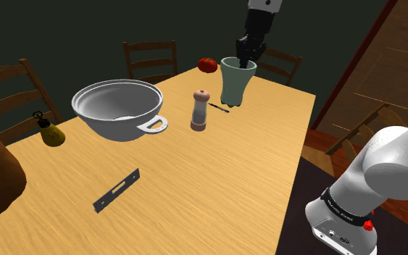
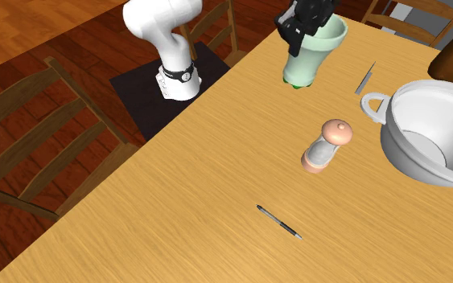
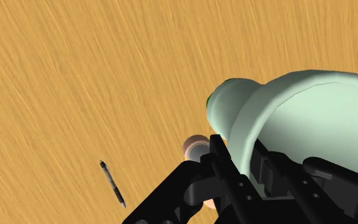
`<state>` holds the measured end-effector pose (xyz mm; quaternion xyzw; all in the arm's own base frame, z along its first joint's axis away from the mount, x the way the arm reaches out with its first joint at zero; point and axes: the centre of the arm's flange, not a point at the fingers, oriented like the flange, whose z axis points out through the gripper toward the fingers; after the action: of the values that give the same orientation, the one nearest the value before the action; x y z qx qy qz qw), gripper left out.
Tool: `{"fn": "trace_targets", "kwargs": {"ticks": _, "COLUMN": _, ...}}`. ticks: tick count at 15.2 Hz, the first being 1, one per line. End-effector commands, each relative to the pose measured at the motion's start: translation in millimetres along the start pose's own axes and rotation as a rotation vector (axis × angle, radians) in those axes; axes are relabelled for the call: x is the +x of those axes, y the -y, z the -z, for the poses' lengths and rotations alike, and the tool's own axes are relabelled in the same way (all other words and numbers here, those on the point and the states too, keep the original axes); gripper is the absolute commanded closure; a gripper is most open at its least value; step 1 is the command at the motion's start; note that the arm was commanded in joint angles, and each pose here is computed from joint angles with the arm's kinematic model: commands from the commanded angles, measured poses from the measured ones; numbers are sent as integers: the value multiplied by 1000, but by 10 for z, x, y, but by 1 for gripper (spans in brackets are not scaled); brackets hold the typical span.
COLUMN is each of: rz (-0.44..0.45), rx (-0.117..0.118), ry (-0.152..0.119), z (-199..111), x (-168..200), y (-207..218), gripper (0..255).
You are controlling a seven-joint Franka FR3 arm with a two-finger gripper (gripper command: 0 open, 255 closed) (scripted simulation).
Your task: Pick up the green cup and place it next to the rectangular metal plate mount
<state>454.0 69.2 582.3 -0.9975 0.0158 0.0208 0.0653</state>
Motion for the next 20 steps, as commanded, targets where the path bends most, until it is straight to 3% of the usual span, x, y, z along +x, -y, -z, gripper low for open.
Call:
{"fn": "trace_targets", "kwargs": {"ticks": 1, "rz": -1, "rx": 0, "ry": -1, "z": -30, "x": -17, "y": 252, "gripper": 255}}
{"fn": "trace_targets", "kwargs": {"ticks": 20, "rz": -1, "rx": 0, "ry": -1, "z": -353, "x": -83, "y": 2766, "gripper": 255}}
